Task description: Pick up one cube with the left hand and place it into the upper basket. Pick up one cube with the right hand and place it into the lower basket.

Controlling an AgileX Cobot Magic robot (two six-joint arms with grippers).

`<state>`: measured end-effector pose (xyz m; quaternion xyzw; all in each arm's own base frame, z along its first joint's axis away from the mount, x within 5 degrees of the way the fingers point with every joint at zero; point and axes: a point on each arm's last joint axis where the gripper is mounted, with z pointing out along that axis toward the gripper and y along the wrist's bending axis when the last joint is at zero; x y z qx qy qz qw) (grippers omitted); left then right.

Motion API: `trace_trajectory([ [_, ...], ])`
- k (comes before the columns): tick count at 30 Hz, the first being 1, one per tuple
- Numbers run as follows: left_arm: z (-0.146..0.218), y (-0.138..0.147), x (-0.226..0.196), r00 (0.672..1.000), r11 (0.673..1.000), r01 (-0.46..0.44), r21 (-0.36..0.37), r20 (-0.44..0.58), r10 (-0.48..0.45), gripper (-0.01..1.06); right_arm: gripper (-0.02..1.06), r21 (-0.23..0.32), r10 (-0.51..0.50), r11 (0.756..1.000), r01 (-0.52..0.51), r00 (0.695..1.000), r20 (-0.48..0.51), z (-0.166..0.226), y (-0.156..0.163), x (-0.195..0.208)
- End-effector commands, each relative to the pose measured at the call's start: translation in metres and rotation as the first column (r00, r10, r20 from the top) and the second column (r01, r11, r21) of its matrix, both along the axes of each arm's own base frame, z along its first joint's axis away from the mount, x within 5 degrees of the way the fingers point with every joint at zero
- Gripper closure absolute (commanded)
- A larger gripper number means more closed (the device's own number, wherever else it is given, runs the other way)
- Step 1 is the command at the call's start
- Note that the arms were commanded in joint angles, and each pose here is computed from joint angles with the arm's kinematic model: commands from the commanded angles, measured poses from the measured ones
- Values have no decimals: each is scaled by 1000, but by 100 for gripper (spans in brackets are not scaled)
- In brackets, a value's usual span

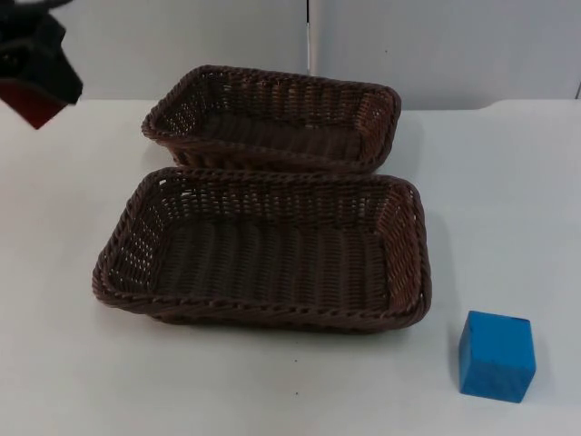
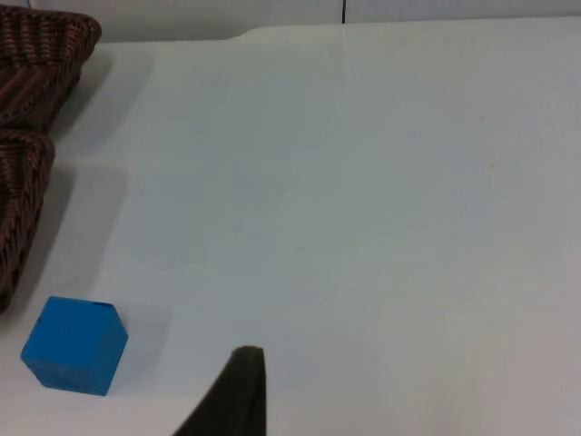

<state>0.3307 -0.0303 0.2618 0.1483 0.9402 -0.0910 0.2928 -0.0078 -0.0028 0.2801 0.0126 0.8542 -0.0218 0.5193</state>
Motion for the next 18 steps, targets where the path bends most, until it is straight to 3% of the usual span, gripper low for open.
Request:
trace_trajectory([
  [1, 3, -11, 8, 1000, 1000, 16, -27, 4, -16, 105, 0, 1, 4, 1000, -4, 1000, 1, 0, 0, 0],
  [5, -6, -33, 30, 997, 997, 78, -24, -5, -79, 105, 0, 1, 4, 1000, -4, 1000, 1, 0, 0, 0],
  [18, -35, -80, 88, 988, 987, 152, -60, -15, -154, 105, 0, 1, 4, 1000, -4, 1000, 1, 0, 0, 0],
])
